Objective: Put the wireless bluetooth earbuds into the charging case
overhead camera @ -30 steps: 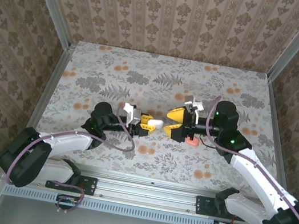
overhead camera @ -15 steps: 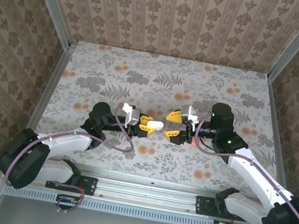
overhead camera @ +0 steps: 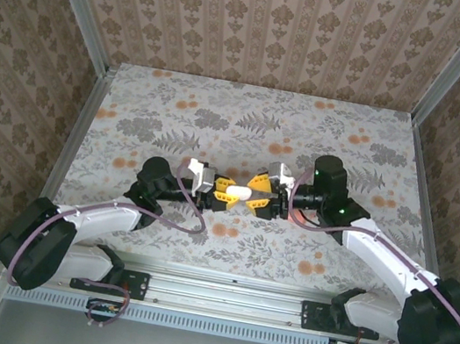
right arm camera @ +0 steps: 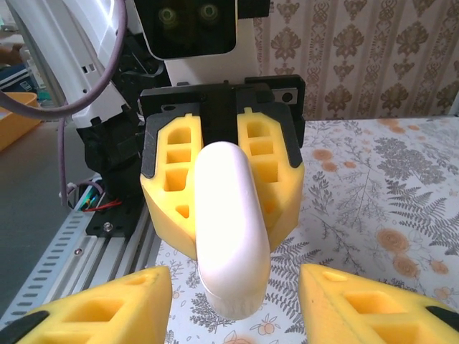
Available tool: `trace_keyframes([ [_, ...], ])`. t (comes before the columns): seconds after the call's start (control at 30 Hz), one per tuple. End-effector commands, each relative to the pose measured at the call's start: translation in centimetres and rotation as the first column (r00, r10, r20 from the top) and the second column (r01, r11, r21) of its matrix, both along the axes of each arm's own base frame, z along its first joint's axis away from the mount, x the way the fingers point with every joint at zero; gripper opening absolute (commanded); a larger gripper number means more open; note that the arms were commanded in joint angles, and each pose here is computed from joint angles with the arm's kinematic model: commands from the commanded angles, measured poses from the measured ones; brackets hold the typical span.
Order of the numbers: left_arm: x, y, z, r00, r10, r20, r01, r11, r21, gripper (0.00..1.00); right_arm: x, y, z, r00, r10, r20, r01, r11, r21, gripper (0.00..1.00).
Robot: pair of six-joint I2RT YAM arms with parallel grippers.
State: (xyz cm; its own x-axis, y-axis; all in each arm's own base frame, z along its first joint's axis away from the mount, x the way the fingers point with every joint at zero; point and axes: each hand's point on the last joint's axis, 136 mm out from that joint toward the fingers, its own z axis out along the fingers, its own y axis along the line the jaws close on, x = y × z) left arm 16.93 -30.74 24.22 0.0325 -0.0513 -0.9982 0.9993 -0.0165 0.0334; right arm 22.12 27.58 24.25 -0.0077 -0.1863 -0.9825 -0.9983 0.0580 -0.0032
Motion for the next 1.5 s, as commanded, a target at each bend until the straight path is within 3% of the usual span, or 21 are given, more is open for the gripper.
trace_keyframes([
  [0.0,-0.4,0.1,1.9,0.999,-0.016,0.047,0.018,0.999,-0.041,0.12,-0.4,0.6,1.7,0.997,0.057,0.053,-0.059,0.998,0.037,0.47],
  [0.33,-0.2,0.2,1.7,0.999,-0.005,0.045,0.006,0.999,-0.036,0.12,-0.4,0.9,1.8,0.996,0.07,0.049,-0.072,0.996,0.043,0.23],
  [0.43,-0.1,0.2,1.6,0.999,0.007,0.042,-0.006,0.999,-0.034,0.16,-0.5,0.9,1.7,0.996,0.071,0.044,-0.073,0.997,0.039,0.21],
  [0.6,0.5,0.4,1.1,0.998,0.053,0.043,-0.051,0.998,-0.03,0.35,-0.5,0.6,1.2,0.998,0.051,0.025,-0.052,0.998,0.018,0.21],
  [0.87,2.9,1.3,0.0,0.977,0.212,0.008,-0.212,0.977,0.006,0.86,1.0,-0.8,-0.2,0.995,-0.08,-0.062,0.077,0.996,-0.04,0.22],
  [0.93,3.6,1.8,-0.1,0.964,0.267,0.01,-0.267,0.964,0.006,0.89,1.3,-1.0,-0.3,0.99,-0.102,-0.099,0.099,0.994,-0.043,0.23],
  [1.1,6.5,4.4,-0.2,0.867,0.499,0.02,-0.499,0.867,0.004,0.97,1.5,-1.2,-0.8,0.971,-0.136,-0.199,0.126,0.99,-0.063,0.22],
  [1.27,8.5,7.8,-0.5,0.736,0.676,0.015,-0.676,0.736,0.032,1.0,3.3,-1.4,-2.3,0.904,-0.249,-0.348,0.216,0.967,-0.133,0.22],
  [1.47,11.1,13.3,-1.2,0.481,0.876,-0.041,-0.87,0.483,0.105,1.0,5.8,-0.8,-4.1,0.762,-0.358,-0.539,0.275,0.933,-0.23,0.22],
])
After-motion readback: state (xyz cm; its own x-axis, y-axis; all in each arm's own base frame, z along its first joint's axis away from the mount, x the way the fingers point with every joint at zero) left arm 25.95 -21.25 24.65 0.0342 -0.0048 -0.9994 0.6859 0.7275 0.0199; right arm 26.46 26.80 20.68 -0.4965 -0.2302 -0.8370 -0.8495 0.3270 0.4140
